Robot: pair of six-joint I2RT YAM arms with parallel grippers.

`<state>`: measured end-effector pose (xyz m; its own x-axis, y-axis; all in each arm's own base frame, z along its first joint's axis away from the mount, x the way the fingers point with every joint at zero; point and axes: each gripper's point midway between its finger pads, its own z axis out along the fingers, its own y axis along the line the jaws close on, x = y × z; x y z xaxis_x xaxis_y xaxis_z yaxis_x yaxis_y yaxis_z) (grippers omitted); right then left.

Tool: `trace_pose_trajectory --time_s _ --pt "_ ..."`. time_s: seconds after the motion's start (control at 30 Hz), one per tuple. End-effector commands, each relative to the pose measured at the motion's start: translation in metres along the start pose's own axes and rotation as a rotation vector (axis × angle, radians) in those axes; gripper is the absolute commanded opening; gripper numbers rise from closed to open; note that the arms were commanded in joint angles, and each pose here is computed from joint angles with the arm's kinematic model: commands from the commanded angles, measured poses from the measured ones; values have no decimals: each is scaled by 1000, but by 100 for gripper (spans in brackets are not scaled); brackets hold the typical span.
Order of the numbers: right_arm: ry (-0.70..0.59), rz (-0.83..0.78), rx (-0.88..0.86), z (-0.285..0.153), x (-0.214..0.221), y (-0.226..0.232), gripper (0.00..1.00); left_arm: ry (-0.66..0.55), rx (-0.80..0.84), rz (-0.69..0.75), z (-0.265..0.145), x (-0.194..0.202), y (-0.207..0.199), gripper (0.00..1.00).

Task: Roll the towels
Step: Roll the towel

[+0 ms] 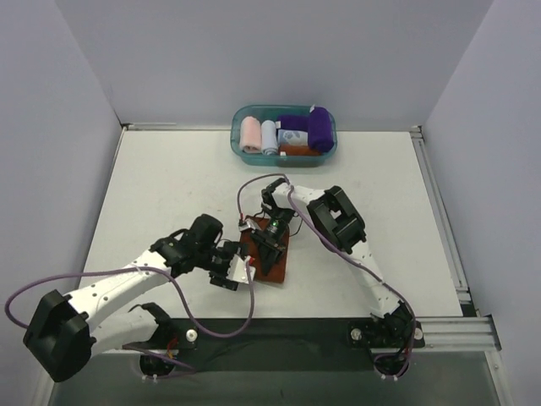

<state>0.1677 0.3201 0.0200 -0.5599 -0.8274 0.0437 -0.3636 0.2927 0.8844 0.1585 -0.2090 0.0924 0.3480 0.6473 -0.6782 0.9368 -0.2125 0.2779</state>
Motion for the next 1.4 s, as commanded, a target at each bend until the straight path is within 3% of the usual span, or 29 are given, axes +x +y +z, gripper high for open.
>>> trace_pose_trajectory --time_s 0.0,0.2,0.33,0.43,0.47,0.53,0.63,0.7,0.8,0.83,1.0,1.13,1.17,1.37 --pt "125 17 67 6 22 -29 0 27 -126 114 16 -13 43 76" --pt "116 36 50 2 17 -31 0 54 -74 192 52 -11 35 73" --pt "111 34 49 -3 15 -32 0 168 -37 178 67 27 18 67" --pt "112 30 58 -5 15 -32 0 286 13 144 71 61 -1 53" --pt "111 29 63 -6 15 -31 2 316 29 119 71 70 -6 43" --pt "107 35 73 -10 15 -32 5 357 44 64 67 76 -12 33" --pt "86 33 94 -19 12 -32 15 374 84 6 61 79 -25 17" --pt "68 43 119 -29 11 -31 29 378 112 -28 57 77 -32 6" --pt "-53 37 169 -72 2 -21 46 374 180 -102 52 73 -46 0" --pt "-92 23 185 -86 -2 -16 52 379 206 -132 50 73 -50 0" --pt "-306 -37 291 -161 -3 18 61 314 327 -323 43 63 -45 0" --pt "-474 -58 394 -207 13 29 59 289 454 -504 40 60 -30 0" --pt "-495 -34 405 -210 23 25 58 252 423 -520 40 54 -3 0" --pt "-624 -155 548 -234 45 63 52 176 595 -751 51 59 29 0"
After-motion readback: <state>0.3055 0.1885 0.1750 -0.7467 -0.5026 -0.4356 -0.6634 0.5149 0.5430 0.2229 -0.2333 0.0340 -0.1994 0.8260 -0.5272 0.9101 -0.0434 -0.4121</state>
